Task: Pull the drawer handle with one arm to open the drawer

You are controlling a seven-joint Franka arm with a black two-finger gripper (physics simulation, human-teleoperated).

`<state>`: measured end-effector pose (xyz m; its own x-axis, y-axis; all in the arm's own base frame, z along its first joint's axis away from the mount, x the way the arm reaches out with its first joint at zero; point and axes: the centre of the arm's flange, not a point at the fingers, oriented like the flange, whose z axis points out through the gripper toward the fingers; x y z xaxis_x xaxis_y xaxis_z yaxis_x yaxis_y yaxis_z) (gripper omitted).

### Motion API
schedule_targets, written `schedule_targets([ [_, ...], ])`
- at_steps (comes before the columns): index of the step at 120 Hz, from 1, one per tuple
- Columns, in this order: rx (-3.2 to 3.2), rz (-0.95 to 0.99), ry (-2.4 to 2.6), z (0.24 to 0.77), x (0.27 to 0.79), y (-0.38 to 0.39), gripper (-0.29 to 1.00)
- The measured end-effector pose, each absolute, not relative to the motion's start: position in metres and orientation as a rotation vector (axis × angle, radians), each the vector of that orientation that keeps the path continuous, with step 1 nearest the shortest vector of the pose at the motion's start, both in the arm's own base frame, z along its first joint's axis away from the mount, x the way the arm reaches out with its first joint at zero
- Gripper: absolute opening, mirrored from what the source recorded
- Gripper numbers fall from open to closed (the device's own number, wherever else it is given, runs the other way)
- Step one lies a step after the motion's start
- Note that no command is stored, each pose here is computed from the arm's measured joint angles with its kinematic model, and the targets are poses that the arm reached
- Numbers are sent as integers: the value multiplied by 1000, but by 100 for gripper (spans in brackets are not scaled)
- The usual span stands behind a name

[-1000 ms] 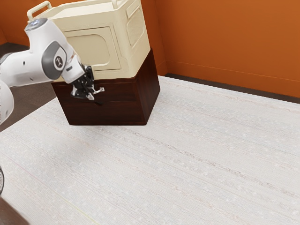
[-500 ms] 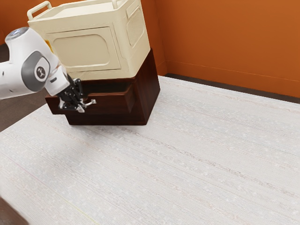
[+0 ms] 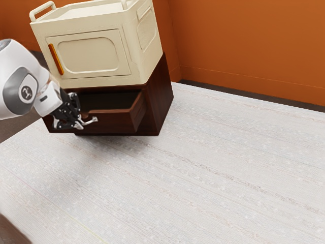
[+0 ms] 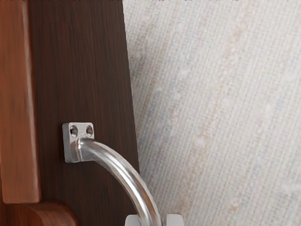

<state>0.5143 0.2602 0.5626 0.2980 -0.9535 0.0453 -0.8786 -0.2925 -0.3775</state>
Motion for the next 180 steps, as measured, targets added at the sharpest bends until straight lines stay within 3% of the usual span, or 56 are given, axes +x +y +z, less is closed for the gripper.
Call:
schedule_targets([
  [82, -2289, -464, 1672, 556, 458, 241, -4],
  [128, -2274, -482, 1690, 558, 457, 231, 4],
  [147, -2275, -489, 1686, 563, 453, 231, 0],
  [180, -2256, -508, 1692, 571, 451, 226, 12],
])
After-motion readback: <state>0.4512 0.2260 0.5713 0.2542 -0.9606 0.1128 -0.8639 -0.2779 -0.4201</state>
